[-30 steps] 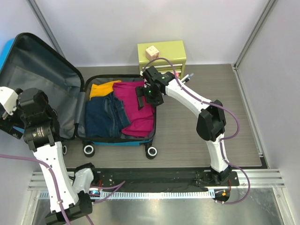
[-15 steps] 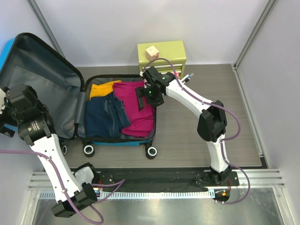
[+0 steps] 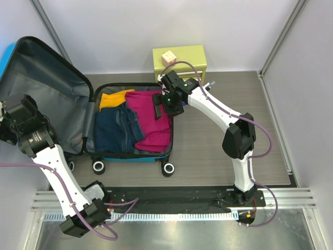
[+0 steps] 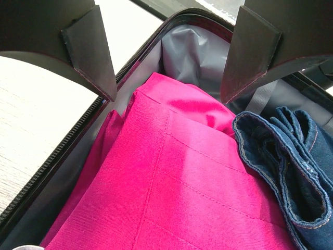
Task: Pack the luggage
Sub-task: Close the luggage at the center of the board.
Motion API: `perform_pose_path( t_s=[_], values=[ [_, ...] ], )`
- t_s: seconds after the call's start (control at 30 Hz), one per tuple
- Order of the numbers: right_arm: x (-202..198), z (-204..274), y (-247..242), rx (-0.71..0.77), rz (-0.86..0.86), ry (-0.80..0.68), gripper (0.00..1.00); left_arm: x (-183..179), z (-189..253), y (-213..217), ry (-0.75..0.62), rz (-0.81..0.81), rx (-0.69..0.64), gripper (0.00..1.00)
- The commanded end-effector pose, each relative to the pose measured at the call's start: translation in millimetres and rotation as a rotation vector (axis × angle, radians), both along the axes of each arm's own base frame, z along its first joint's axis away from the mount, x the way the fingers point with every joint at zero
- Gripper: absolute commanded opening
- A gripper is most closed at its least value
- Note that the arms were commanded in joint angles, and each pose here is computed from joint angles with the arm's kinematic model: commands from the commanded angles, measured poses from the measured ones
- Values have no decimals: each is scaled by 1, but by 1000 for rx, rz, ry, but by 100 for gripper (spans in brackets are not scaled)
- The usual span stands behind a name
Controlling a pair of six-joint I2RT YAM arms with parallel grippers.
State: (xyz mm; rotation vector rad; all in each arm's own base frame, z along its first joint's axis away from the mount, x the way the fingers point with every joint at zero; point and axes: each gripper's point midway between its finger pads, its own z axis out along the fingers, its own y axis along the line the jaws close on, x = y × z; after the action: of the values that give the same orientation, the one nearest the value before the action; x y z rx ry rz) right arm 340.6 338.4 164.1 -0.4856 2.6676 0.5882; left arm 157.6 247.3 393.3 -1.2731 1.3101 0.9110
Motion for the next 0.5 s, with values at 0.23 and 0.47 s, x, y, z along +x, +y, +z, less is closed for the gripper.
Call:
perform_pose_path(
  t_s=[0.23,0.47],
  values=[
    [-1,45,-1,57,4,-69,86,10,1,-4,-50,-66,19,23],
    [-2,47,-2,59,2,-70,86,22,6,-15,-88,-145,16,0]
  ],
)
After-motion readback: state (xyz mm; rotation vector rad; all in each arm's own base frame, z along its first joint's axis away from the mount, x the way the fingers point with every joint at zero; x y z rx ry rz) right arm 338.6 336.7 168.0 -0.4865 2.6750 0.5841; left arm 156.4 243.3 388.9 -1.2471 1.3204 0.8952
